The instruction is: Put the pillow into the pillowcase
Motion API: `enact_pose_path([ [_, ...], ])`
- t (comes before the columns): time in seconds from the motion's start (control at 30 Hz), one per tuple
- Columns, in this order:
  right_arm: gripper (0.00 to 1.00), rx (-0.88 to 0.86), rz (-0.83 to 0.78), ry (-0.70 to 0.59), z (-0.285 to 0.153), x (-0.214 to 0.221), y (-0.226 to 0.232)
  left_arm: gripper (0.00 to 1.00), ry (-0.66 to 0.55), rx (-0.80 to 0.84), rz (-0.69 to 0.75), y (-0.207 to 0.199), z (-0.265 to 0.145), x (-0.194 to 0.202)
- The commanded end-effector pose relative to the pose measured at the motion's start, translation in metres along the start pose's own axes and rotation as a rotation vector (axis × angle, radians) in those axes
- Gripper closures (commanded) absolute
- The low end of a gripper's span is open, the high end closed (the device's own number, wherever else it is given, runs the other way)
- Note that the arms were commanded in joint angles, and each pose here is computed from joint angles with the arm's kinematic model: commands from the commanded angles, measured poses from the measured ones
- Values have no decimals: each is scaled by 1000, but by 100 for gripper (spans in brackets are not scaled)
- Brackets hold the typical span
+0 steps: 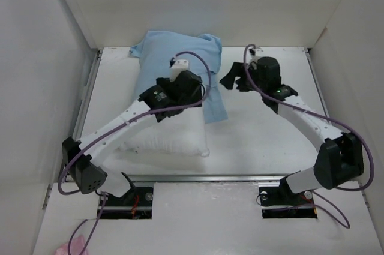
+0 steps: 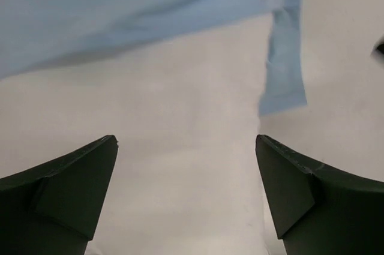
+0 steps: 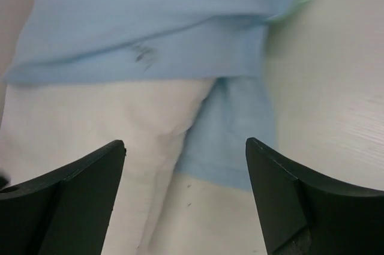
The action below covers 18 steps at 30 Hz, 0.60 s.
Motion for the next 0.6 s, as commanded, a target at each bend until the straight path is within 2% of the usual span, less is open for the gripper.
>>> enact_pose_path([
  [0.0,13,87,142,-57,-22,-13,-35,0,37,34,181,-33,-4,35],
  [0.1,13,160,198,-65,-30,-15,-62,0,78,-46,266,-55,20,53],
  [0.2,13,190,223,-72,-32,-15,-70,0,137,-221,325,-59,53,77],
  [0.33,13,177,203,-71,-31,-12,-71,0,182,-436,287,-40,93,82],
  [0.4,12,151,159,-54,-22,-6,-76,0,206,-481,283,-33,105,85],
  [0.43,12,117,142,-36,-18,2,-77,6,214,-479,263,-33,112,86],
  [0.47,12,94,118,-49,-10,3,-81,19,216,-464,236,-33,122,83],
  [0.5,12,93,103,-51,-5,4,-84,43,232,-440,238,-35,125,87],
  [0.53,12,58,86,-42,0,9,-85,99,227,-438,232,-33,128,84],
  [0.57,12,41,71,-46,6,10,-87,100,214,-444,212,-36,131,83],
])
Point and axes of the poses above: each gripper's point midway between its finger pads, its own z axis out along the fingers, its own y axis along the line the jaws close on, x = y × z, the point moved 8 cm from there along -z, back along the fingers, and after that the axes turned 3 degrees about -z, right-handed, at the moved point
